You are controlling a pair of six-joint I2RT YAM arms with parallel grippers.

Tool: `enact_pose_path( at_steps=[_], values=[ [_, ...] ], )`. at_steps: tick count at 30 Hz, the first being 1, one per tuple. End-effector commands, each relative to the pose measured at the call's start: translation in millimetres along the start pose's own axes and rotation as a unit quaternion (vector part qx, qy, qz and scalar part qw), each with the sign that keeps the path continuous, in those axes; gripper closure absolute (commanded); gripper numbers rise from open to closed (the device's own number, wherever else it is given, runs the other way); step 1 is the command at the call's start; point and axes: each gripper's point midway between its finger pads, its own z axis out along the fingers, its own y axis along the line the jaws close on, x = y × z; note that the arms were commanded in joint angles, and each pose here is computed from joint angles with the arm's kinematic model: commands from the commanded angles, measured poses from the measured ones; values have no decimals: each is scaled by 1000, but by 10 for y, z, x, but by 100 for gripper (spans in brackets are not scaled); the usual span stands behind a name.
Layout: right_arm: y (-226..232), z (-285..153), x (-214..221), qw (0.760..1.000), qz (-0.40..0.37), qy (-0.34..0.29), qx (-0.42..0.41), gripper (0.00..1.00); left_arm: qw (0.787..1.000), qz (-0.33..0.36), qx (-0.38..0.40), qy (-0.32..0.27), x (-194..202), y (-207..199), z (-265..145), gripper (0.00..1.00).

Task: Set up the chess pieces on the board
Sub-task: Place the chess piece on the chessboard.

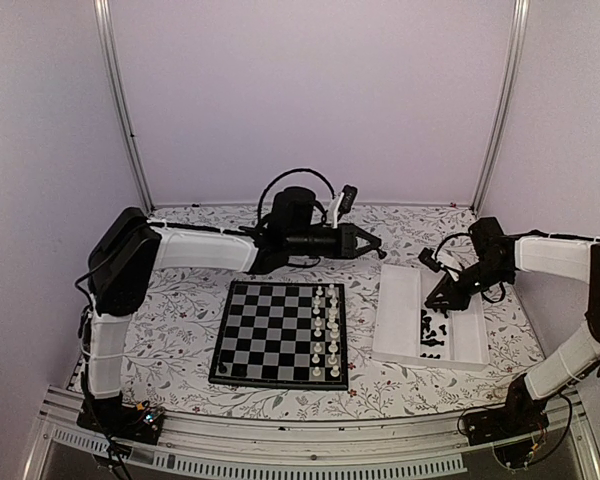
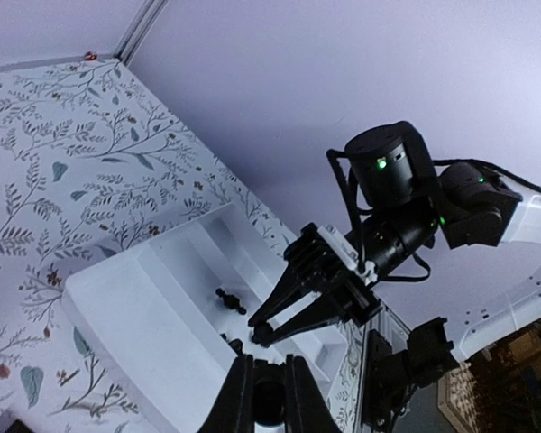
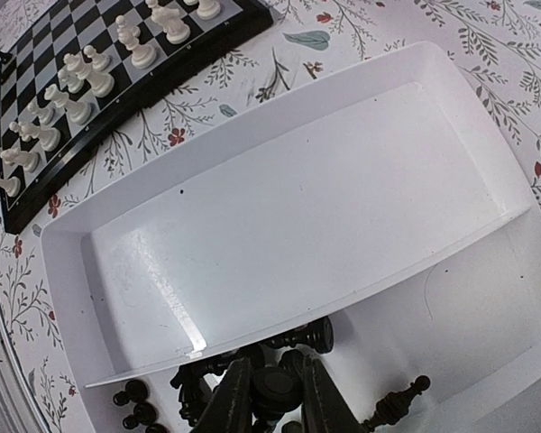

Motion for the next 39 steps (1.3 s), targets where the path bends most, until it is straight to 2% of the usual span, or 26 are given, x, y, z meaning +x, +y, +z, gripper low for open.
enact_pose_path(
  at_steps=[1, 7, 11, 14, 20, 25, 30, 39],
  values=[
    [-130, 3, 18, 999, 13, 14, 31, 81, 990, 92, -100, 36, -65, -95, -403, 100],
    [-202, -25, 14, 998, 17, 16, 52, 81, 940, 157, -287, 98, 230, 187, -1295, 100],
    [-239, -28, 24, 998, 19, 19, 59, 80, 912, 164, -358, 115, 424, 298, -1848, 100],
    [-247, -21, 40, 998, 22, 21, 61, 80, 899, 160, -389, 121, 550, 333, -2176, 100],
    [-269, -13, 46, 997, 25, 24, 64, 80, 893, 140, -407, 135, 873, 458, -2509, 100],
    [-270, 9, 72, 997, 29, 28, 62, 80, 886, 128, -418, 156, 1100, 596, -2629, 100],
    [-277, 11, 83, 997, 30, 29, 63, 80, 878, 120, -432, 166, 1208, 715, -2722, 100],
    [-272, 28, 93, 997, 30, 31, 60, 80, 881, 108, -430, 167, 1279, 814, -2752, 100]
  ],
)
